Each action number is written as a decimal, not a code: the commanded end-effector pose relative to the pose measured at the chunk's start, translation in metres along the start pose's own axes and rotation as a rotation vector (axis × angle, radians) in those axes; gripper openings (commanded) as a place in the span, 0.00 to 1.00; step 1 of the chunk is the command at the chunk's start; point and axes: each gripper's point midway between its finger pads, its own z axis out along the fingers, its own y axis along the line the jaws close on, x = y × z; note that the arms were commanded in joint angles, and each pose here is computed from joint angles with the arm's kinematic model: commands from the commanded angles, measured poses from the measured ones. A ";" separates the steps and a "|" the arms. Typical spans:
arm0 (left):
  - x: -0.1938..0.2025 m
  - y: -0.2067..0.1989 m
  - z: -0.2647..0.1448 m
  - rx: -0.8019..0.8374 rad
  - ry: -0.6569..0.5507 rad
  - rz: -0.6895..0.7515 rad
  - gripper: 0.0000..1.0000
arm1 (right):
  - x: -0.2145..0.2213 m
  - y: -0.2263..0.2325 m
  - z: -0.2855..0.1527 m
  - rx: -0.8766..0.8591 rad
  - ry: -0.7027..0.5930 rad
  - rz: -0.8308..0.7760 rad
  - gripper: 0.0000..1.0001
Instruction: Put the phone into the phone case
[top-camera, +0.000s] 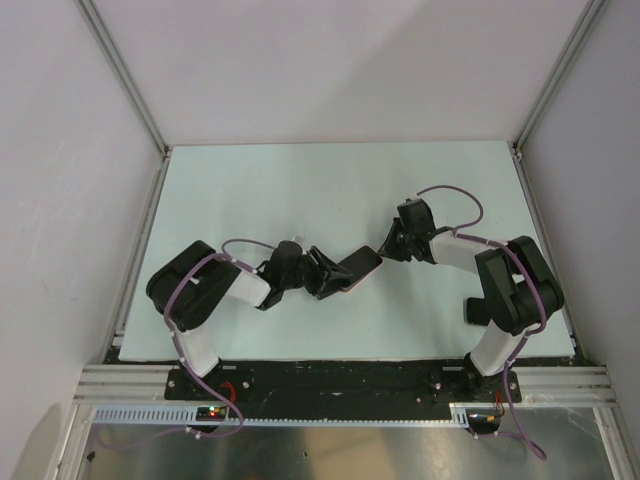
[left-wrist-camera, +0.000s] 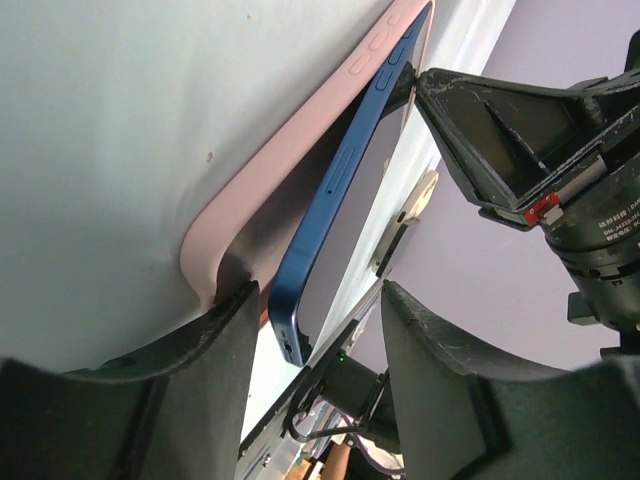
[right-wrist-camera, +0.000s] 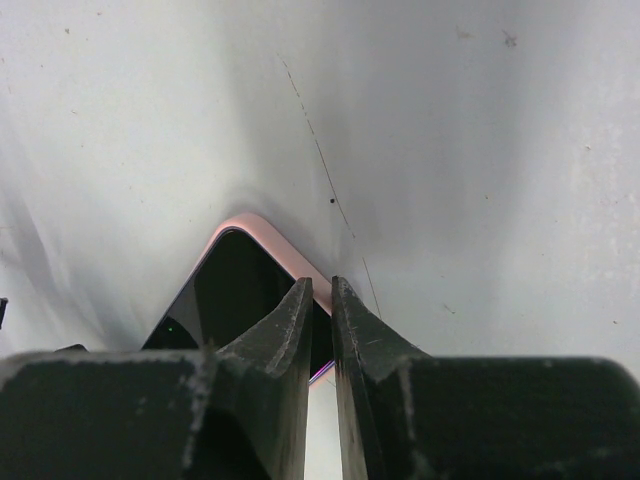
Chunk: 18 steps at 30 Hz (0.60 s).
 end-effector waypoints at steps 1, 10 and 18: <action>0.013 0.017 -0.011 -0.046 0.032 0.036 0.59 | 0.002 0.006 -0.003 -0.019 0.003 -0.009 0.17; 0.017 0.013 -0.026 -0.023 0.024 0.073 0.59 | -0.002 0.005 -0.003 -0.023 -0.003 -0.011 0.17; 0.014 0.008 -0.040 -0.047 -0.009 0.165 0.55 | -0.002 0.014 -0.015 -0.044 -0.001 -0.032 0.23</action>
